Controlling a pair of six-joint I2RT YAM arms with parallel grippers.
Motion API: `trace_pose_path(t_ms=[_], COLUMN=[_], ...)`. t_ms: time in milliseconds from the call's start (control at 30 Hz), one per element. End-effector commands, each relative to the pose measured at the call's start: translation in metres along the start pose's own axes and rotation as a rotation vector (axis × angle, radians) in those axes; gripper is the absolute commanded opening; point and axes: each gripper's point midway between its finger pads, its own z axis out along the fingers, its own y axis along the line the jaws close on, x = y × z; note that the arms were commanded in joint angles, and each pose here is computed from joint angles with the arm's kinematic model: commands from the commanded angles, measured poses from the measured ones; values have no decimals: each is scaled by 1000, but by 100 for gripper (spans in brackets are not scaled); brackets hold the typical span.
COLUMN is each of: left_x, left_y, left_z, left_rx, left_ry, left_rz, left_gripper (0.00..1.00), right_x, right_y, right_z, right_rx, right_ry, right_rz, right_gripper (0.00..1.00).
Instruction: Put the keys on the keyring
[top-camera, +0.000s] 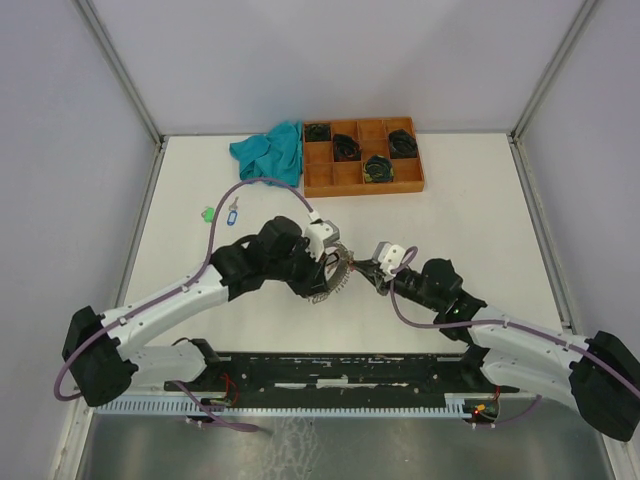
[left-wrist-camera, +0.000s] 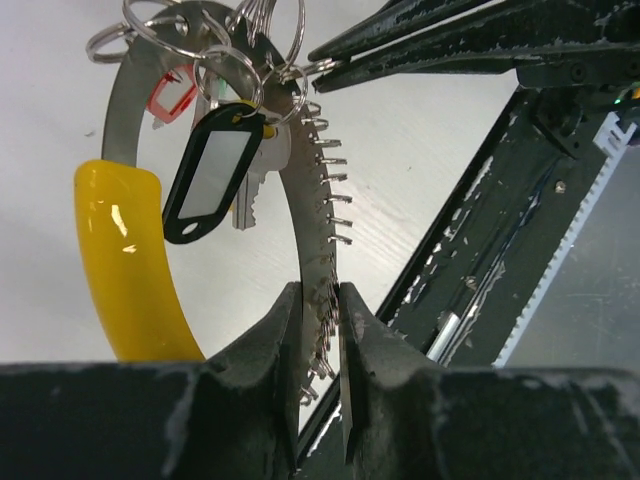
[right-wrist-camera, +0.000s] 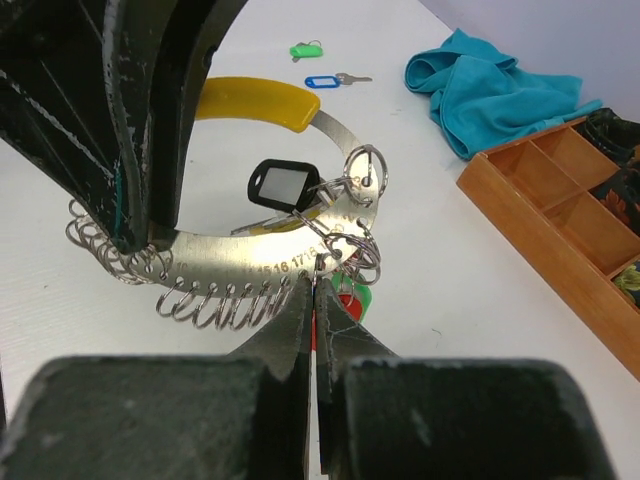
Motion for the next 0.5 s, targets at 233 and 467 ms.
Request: trace_pose_path(t_ms=[233, 467], left_x=[-49, -53], left_y=[-10, 30], left_z=[-1, -13], left_rx=[165, 168], left_ry=[-529, -706], left_rz=[-233, -402], left_gripper=[25, 46], right_x=[-9, -6], right_y=[4, -1], right_z=[2, 5], right_rx=[-79, -117], right_ry=[16, 69], right_rz=[-20, -4], right_gripper=[1, 1])
